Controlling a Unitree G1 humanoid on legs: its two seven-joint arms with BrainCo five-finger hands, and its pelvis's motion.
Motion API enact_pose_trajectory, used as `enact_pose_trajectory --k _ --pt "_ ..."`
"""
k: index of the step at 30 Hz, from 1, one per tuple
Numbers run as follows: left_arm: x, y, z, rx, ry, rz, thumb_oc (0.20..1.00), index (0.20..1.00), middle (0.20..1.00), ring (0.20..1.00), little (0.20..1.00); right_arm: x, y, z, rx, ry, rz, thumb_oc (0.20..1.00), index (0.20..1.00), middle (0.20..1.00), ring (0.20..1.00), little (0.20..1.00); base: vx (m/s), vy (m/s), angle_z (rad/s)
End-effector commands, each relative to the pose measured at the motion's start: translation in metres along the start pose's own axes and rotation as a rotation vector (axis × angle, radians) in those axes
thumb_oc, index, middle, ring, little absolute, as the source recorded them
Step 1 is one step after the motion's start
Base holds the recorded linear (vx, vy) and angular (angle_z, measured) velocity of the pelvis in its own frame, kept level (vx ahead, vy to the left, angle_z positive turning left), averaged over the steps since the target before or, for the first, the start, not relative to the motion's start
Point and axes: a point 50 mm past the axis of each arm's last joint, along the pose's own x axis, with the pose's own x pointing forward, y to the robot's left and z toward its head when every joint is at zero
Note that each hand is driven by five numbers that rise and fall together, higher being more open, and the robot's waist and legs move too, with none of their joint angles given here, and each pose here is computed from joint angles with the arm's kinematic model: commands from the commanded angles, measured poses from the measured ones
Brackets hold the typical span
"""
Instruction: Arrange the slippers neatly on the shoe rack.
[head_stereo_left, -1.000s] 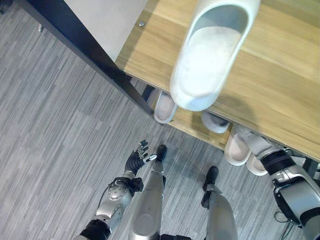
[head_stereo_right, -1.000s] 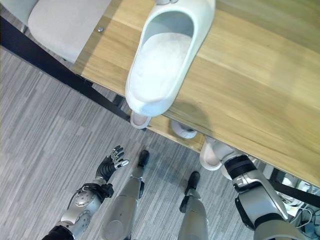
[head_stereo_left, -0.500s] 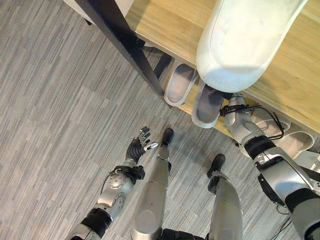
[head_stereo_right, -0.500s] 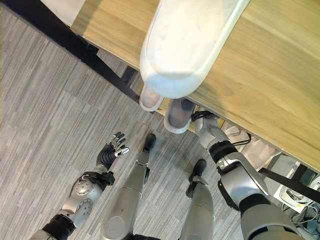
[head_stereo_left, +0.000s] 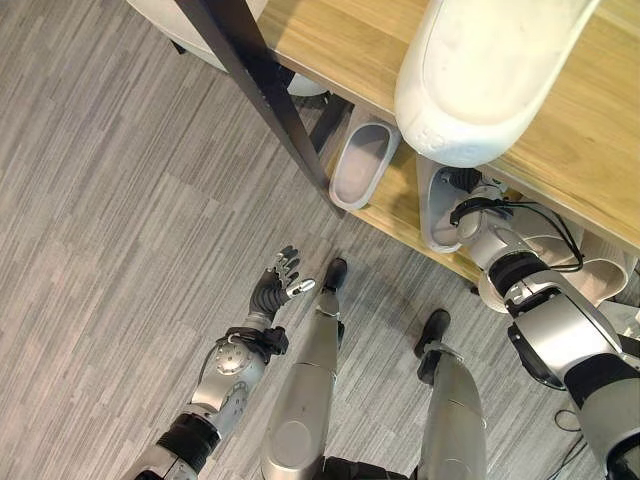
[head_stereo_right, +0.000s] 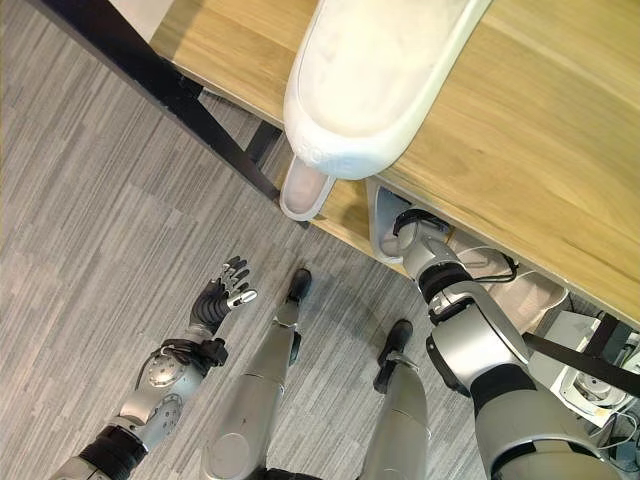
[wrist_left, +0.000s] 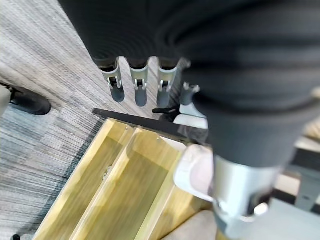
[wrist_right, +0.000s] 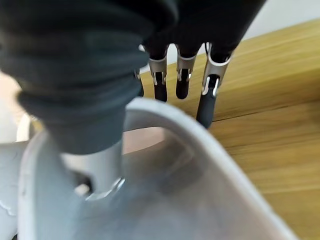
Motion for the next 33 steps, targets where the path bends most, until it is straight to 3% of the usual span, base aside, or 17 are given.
enact_pose_trajectory --k 1,12,18,25,33 --pt "-0.003 -0.005 0.009 -0.009 -0.048 -0.034 1.0 1.0 1.0 1.0 1.0 0.001 -0.007 -0.005 0.088 0.016 -0.019 1.0 1.0 1.0 1.0 1.0 -0.04 0.023 -0.07" --pt "-0.007 0.003 -0.003 -0.03 0.005 0.026 1.0 1.0 1.0 1.0 1.0 -0.017 -0.022 0.032 0.504 -0.119 -0.106 1.0 1.0 1.0 1.0 1.0 0.01 0.001 -0.02" --pt "-0.01 0.003 -0.008 -0.026 0.025 0.042 1.0 1.0 1.0 1.0 1.0 -0.04 -0.016 0.03 0.622 -0.106 -0.124 1.0 1.0 1.0 1.0 1.0 0.0 0.0 -0.03" --pt "-0.01 0.005 -0.009 -0.018 0.029 0.054 1.0 1.0 1.0 1.0 1.0 -0.058 0.003 0.012 0.708 0.018 -0.082 1.0 1.0 1.0 1.0 1.0 -0.01 0.012 -0.08" --pt "-0.007 0.007 -0.009 -0.004 0.037 0.067 1.0 1.0 1.0 1.0 1.0 -0.08 0.047 0.004 0.889 0.238 0.094 1.0 1.0 1.0 1.0 1.0 0.01 -0.002 0.0"
